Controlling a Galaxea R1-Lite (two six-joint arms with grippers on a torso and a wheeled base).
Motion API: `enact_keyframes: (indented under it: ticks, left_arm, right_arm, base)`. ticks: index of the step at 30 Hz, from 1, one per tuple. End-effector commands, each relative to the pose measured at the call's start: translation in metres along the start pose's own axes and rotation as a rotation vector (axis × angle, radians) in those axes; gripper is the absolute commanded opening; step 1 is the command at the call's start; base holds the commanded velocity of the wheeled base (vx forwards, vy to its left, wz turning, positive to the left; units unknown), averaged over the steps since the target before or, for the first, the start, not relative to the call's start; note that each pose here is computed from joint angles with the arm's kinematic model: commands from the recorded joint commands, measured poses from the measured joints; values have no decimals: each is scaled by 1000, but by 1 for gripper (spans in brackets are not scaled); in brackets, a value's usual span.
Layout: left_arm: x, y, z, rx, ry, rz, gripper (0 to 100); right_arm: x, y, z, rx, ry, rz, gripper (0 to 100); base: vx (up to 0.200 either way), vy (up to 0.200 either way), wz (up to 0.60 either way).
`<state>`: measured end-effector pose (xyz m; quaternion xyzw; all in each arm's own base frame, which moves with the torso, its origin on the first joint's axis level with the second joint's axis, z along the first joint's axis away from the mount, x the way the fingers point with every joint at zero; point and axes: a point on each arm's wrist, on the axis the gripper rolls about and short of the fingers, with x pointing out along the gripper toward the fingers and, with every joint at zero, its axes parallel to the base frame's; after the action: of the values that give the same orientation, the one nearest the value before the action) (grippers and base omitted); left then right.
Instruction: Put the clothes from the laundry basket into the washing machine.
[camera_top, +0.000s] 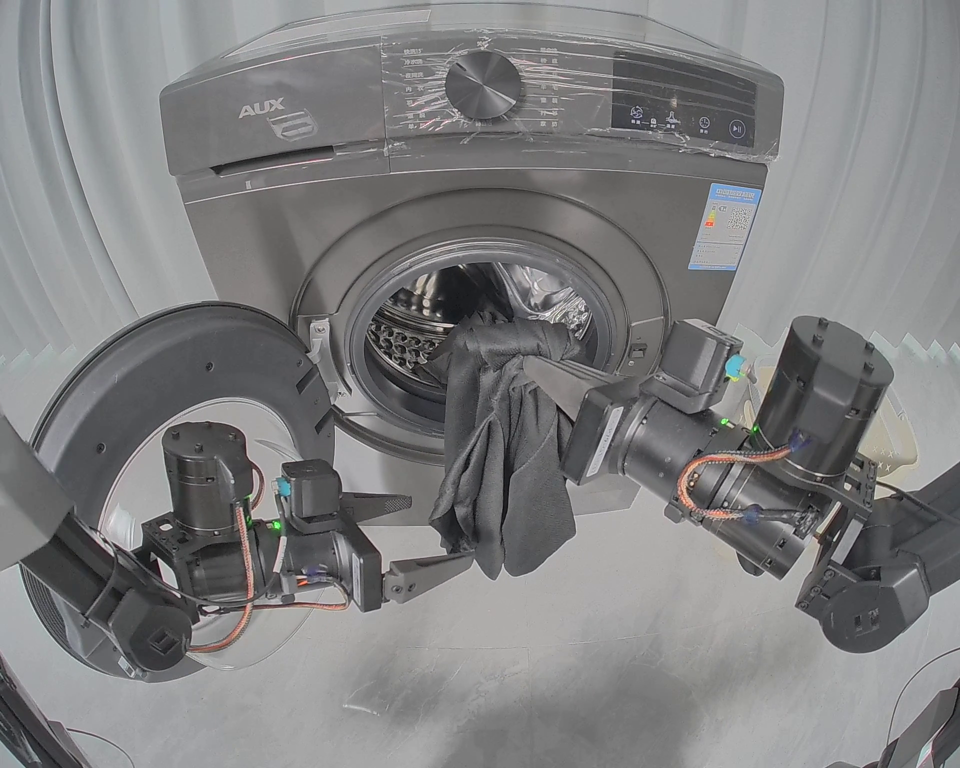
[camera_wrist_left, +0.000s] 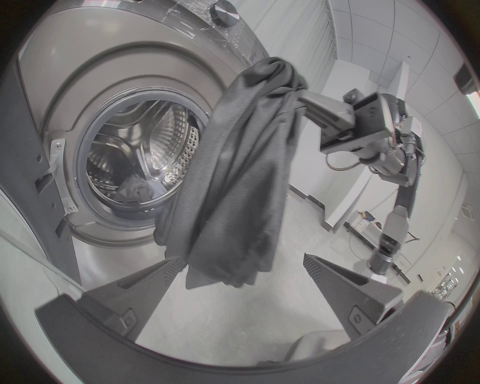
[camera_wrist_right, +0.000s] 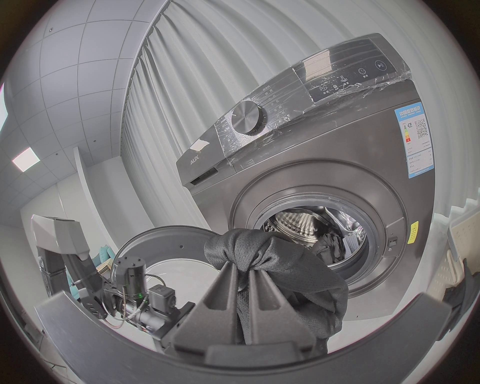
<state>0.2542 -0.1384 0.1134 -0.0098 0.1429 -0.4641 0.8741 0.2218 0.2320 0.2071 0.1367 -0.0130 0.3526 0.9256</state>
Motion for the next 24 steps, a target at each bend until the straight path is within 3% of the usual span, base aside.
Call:
enact_keyframes:
  ticks: [1,8,18,24]
  left_arm:
    - [19,13,-11,-25,11,44,100]
    - [20,20,-5,-15,-39,114,100]
    - [23,19,-1,-6,-54,123,100]
    - [23,22,1,-3,-65,135,100]
  right_arm:
    - [-1,1,0,1,-1,3,0]
    - [-3,-4,0,-3,4,-9,0]
    - [-10,-7,2,-9,5,-17,0]
    - [-15,-17,2,-34,15,-44,0]
  base:
    - [0,0,0]
    - [0,0,0]
    - [0,0,0]
    - [0,0,0]
